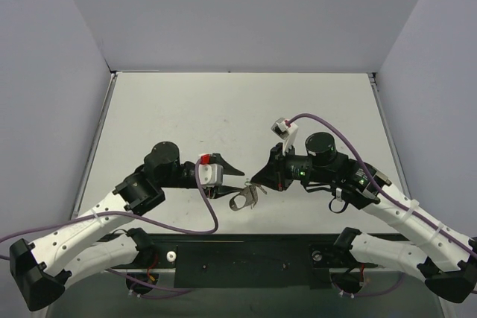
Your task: Remove the keys from the keyring
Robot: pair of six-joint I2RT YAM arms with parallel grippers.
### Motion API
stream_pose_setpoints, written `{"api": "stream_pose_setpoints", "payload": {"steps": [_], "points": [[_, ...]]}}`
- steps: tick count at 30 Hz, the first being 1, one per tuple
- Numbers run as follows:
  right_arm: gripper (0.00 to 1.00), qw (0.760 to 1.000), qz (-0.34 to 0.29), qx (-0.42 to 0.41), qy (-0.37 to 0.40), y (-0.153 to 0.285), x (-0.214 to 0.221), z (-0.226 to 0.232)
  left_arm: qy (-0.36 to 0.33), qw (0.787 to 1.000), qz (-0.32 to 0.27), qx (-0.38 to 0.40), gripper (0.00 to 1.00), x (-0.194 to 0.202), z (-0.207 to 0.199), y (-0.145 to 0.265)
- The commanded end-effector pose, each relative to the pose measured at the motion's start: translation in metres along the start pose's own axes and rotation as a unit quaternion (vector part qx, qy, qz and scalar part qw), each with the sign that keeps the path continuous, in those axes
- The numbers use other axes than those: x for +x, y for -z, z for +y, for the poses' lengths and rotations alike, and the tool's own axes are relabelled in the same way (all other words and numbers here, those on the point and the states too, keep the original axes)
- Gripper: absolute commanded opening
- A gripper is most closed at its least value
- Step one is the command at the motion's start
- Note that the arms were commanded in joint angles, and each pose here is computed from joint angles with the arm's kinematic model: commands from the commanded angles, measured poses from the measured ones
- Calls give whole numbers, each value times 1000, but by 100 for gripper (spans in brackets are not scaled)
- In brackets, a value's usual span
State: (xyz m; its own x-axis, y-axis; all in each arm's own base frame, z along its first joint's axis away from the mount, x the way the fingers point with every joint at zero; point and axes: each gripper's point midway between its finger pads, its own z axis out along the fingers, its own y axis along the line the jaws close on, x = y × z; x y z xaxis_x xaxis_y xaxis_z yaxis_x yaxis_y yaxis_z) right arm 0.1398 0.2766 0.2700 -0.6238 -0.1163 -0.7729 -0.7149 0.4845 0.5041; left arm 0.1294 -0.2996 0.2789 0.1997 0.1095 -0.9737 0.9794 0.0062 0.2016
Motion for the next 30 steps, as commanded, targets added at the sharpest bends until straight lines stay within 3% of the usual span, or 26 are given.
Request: {"api": "stream_pose_setpoints", "payload": {"steps": [1,11,18,30], "points": [[0,999,-34,-22,21,10,-21,14,-33,999,-18,24,52,-21,-4,-4],[0,999,-35,-25,19,12,-20,16,-58,998,-5,26,46,-17,-1,-11],[0,999,-36,-26,17,11,-20,15,-67,997,-6,25,36,-20,2,-13],[0,999,-35,-28,13,10,-19,15,-65,997,-1,38,29,-20,2,-19]]}}
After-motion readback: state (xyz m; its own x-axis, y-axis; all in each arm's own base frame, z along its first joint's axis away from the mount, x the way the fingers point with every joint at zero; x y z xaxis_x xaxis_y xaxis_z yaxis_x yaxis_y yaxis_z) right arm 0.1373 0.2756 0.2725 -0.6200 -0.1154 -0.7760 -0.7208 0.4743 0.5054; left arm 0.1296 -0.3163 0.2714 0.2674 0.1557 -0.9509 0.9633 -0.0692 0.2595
